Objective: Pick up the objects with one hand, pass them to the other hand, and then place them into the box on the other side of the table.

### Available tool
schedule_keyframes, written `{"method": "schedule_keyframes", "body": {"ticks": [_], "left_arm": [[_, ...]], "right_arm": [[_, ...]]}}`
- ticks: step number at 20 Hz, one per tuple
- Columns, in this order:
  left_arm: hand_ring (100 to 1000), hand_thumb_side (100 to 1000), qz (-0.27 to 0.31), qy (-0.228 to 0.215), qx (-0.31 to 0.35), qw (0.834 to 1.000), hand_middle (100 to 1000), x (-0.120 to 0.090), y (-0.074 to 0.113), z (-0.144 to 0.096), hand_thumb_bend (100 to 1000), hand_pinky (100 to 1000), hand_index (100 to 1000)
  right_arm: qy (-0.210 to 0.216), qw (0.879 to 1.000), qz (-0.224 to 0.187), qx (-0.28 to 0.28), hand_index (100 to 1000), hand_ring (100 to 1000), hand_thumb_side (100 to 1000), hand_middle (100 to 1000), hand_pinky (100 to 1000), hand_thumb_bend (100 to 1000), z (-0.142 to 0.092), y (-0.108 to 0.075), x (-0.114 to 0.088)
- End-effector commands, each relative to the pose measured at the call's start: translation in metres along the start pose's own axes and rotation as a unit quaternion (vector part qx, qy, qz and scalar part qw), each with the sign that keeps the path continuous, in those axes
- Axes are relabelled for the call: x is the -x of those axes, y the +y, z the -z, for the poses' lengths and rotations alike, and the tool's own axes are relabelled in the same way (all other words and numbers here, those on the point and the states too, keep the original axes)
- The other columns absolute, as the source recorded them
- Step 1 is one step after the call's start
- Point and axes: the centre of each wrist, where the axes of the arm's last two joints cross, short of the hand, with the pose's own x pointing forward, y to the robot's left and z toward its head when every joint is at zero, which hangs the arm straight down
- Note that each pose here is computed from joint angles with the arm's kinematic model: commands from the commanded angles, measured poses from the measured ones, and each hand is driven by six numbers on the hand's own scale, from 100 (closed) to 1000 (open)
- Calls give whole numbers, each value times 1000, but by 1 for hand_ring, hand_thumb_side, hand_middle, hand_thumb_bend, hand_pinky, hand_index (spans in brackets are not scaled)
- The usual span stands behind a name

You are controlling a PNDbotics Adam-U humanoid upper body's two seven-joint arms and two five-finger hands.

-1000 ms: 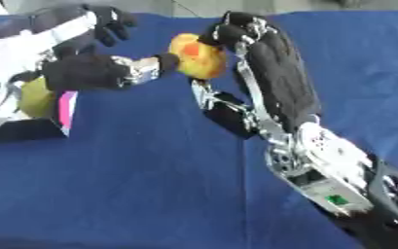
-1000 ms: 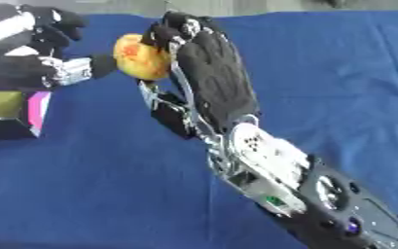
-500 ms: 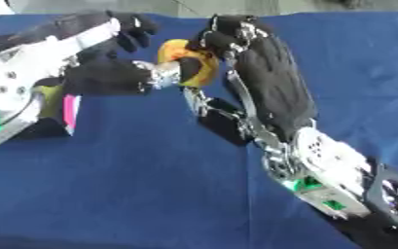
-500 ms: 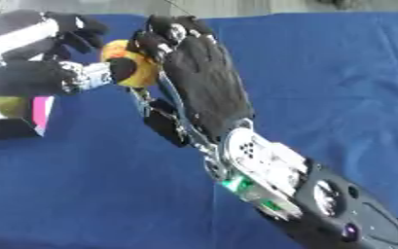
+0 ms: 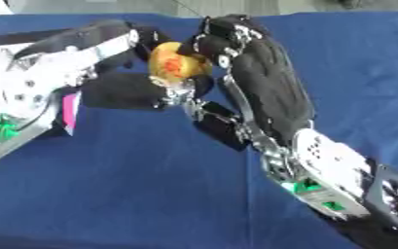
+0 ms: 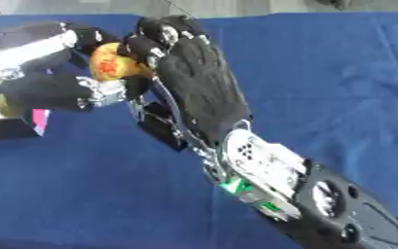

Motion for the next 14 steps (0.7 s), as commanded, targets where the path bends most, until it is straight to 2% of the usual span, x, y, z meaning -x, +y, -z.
{"method": "schedule_keyframes", "body": {"ticks": [1,3,6,8,10,11,12,13,14], "left_arm": [[811,709,0,29,6,1000,716,2,5,-3,100,801,815],[764,663,-1,33,-12,999,648,4,7,-4,100,776,763],[686,495,-11,37,-32,999,564,8,8,-3,100,732,660],[664,414,-20,43,-39,998,528,12,7,-1,100,718,604],[650,387,-32,51,-45,997,518,17,5,1,100,711,594],[641,373,-38,55,-49,997,504,20,5,2,100,706,579],[640,371,-43,60,-55,996,502,23,4,3,100,705,577],[634,351,-47,68,-63,995,490,28,4,3,100,704,562],[627,340,-52,78,-70,993,478,33,4,3,100,702,552]], "right_arm": [[-14,1000,4,16,564,587,100,494,757,100,6,-7,-3],[-14,1000,6,14,565,587,100,494,756,100,5,-6,-4],[-14,1000,7,11,571,593,100,500,757,100,4,-6,-4],[-13,1000,7,11,592,607,100,520,764,190,4,-5,-3],[-14,1000,7,13,611,622,100,538,772,202,4,-5,-3],[-16,1000,5,11,662,668,100,588,782,250,3,-5,-3],[-19,1000,2,6,668,674,100,594,784,275,2,-5,-3],[-22,1000,-3,-4,732,738,100,672,807,454,1,-4,-3],[-22,1000,-11,-16,789,782,100,735,826,574,0,-4,-2]]}}
